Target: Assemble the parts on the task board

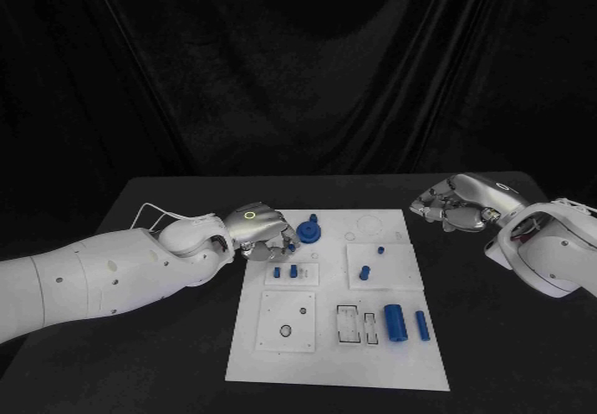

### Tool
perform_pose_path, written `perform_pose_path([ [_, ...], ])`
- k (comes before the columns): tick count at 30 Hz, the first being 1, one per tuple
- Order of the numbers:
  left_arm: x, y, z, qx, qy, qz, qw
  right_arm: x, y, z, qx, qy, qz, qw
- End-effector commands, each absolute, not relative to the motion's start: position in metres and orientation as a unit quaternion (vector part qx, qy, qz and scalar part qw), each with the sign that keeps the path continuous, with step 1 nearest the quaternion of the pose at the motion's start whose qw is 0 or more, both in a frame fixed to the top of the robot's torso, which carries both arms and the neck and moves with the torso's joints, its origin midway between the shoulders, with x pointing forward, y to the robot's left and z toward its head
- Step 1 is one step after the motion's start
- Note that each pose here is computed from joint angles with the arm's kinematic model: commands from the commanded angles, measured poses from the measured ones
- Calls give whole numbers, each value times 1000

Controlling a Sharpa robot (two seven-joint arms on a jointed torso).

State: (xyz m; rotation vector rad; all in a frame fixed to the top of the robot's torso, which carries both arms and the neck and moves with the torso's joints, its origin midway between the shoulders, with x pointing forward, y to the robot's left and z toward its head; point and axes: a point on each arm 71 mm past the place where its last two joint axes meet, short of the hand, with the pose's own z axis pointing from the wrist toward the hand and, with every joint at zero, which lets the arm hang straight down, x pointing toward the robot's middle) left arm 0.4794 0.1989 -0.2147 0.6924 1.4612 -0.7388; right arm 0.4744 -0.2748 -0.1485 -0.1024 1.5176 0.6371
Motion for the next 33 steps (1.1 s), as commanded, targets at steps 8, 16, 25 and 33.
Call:
perform_pose_path([
  [8, 483, 198, -217, 303, 651, -315, 621, 474, -275, -152, -46, 683, 282, 672],
  [16, 484, 198, -219, 304, 656, -313, 616, 474, -275, -153, -46, 686, 281, 670],
  [25, 484, 196, -220, 305, 660, -314, 610, 474, -275, -154, -46, 687, 281, 669],
  [33, 484, 197, -221, 305, 662, -313, 609, 474, -275, -154, -46, 688, 280, 668],
])
